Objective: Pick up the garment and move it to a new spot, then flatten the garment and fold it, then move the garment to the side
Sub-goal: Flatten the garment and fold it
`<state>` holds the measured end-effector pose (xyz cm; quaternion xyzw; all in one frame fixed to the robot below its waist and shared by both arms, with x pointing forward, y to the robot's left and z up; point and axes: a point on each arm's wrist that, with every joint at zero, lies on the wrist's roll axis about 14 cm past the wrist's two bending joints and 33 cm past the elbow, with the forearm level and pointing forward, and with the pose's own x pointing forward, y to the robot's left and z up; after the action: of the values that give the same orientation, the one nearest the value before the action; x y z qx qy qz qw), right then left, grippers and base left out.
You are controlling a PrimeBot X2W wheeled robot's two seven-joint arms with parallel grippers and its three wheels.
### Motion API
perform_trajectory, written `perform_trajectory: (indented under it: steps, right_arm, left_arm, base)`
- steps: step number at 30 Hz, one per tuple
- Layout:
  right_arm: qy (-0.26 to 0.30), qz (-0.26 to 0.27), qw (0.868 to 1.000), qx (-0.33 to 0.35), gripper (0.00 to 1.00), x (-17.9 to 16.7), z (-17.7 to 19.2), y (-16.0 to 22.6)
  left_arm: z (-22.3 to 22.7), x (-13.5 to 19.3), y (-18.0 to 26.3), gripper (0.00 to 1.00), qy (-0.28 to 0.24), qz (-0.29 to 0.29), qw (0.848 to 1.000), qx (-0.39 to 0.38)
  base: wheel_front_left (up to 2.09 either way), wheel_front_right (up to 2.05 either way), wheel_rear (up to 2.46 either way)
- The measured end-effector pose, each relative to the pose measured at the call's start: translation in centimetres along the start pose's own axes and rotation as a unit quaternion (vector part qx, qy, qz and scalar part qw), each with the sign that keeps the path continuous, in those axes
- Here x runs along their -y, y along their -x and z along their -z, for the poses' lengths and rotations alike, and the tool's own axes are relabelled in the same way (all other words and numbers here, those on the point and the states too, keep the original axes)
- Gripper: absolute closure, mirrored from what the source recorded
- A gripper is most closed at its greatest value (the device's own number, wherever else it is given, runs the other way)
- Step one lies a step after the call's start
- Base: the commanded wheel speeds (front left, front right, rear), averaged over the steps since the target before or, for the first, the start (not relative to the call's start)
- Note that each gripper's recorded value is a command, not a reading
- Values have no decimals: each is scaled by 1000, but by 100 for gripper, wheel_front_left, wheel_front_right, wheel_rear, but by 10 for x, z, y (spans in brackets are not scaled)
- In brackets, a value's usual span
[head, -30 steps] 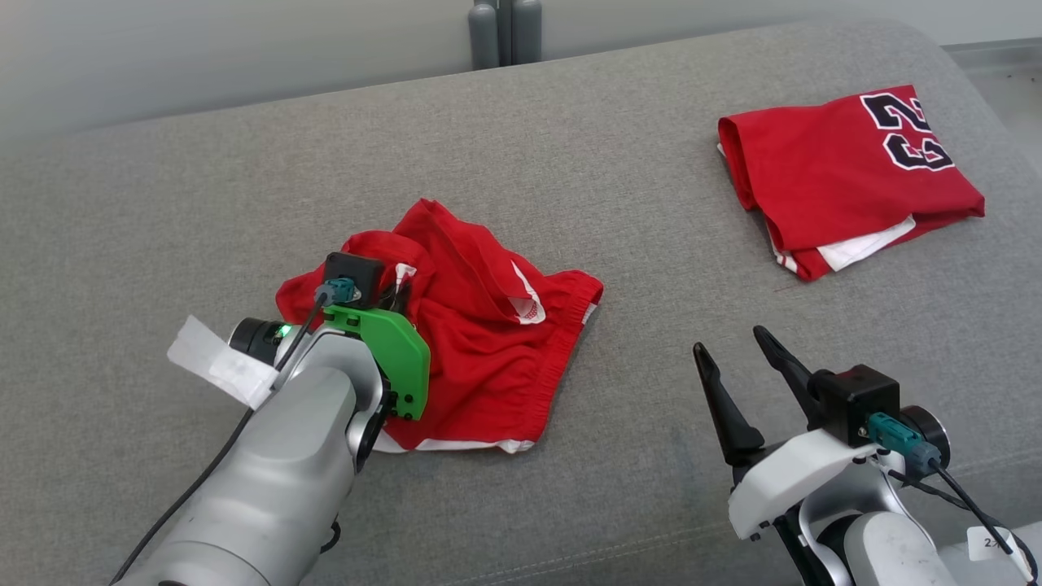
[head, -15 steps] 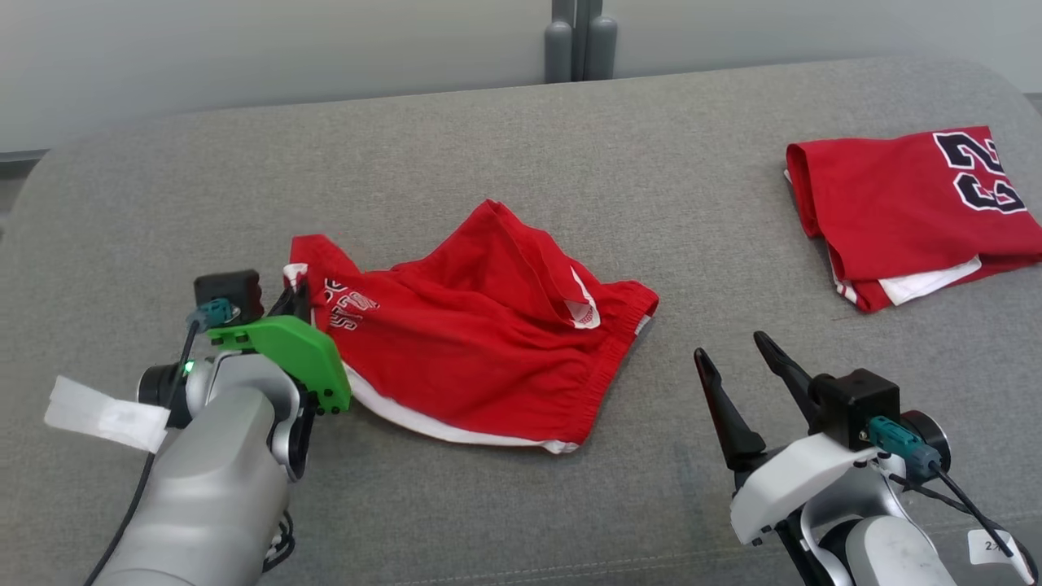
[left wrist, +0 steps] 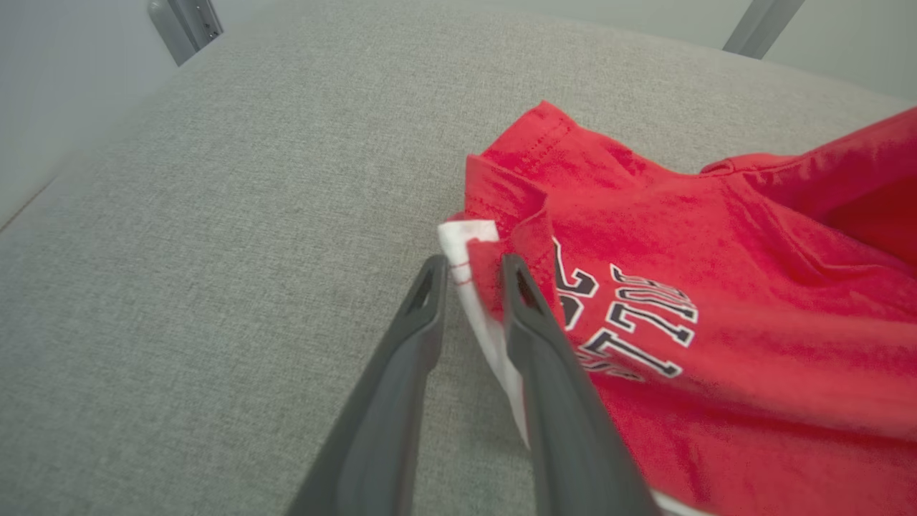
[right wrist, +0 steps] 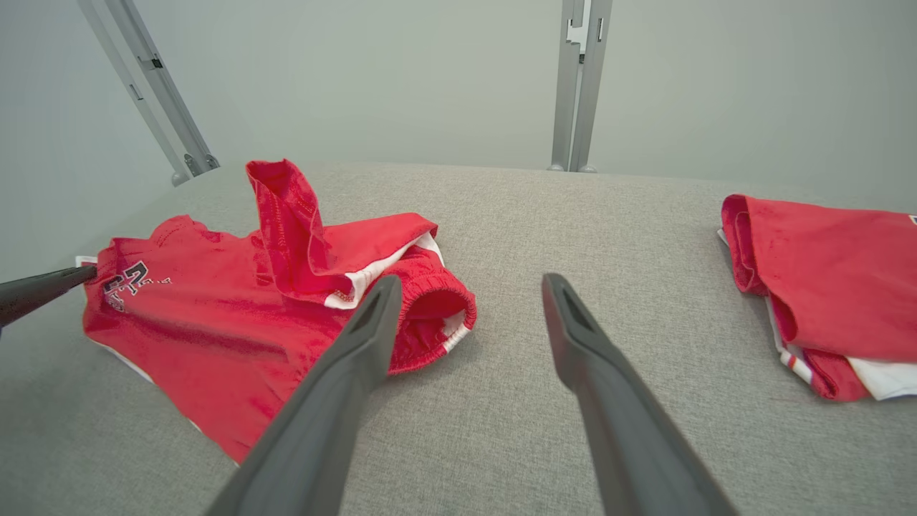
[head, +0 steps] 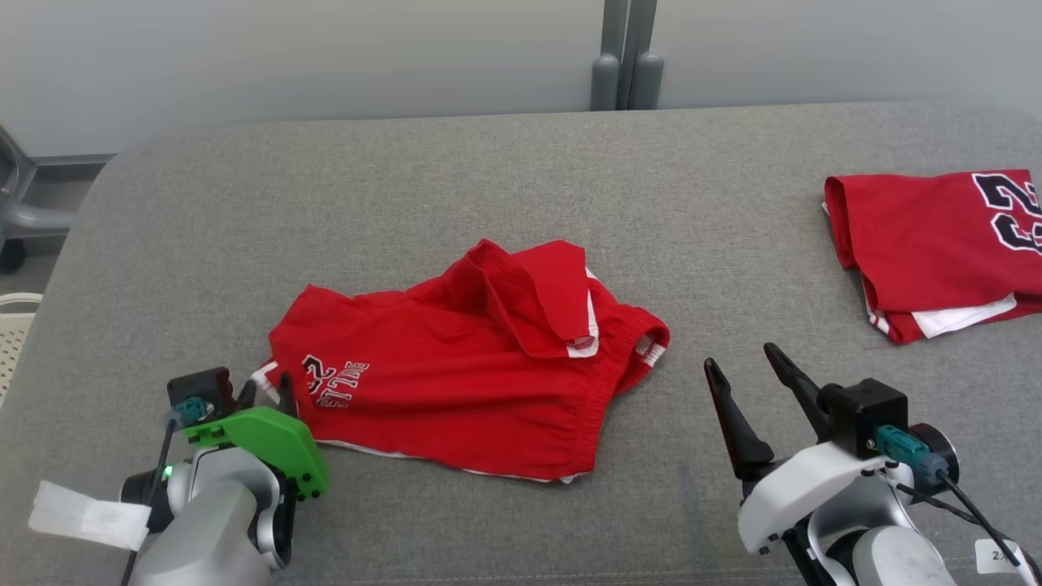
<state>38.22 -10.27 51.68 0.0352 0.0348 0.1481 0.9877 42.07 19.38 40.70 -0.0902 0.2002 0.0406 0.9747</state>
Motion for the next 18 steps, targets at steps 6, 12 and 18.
perform_trajectory:
  steps: [6, 12, 18]
  right_arm:
    - [-1, -6, 1000, 5, 0, -4, -4, 1]
    - [-1, -2, 1000, 7, 0, -3, -5, 4]
    - [-1, 3, 1000, -1, 0, -1, 0, 11]
  left_arm:
    - [2, -15, 11, 0, 12, -18, 1000, 8]
    - [-20, -23, 22, 0, 15, -11, 998, 56]
    - [-46, -20, 48, 0, 15, 9, 992, 124]
  base:
    - [0, 0, 0]
    - [0, 0, 0]
    - [0, 0, 0]
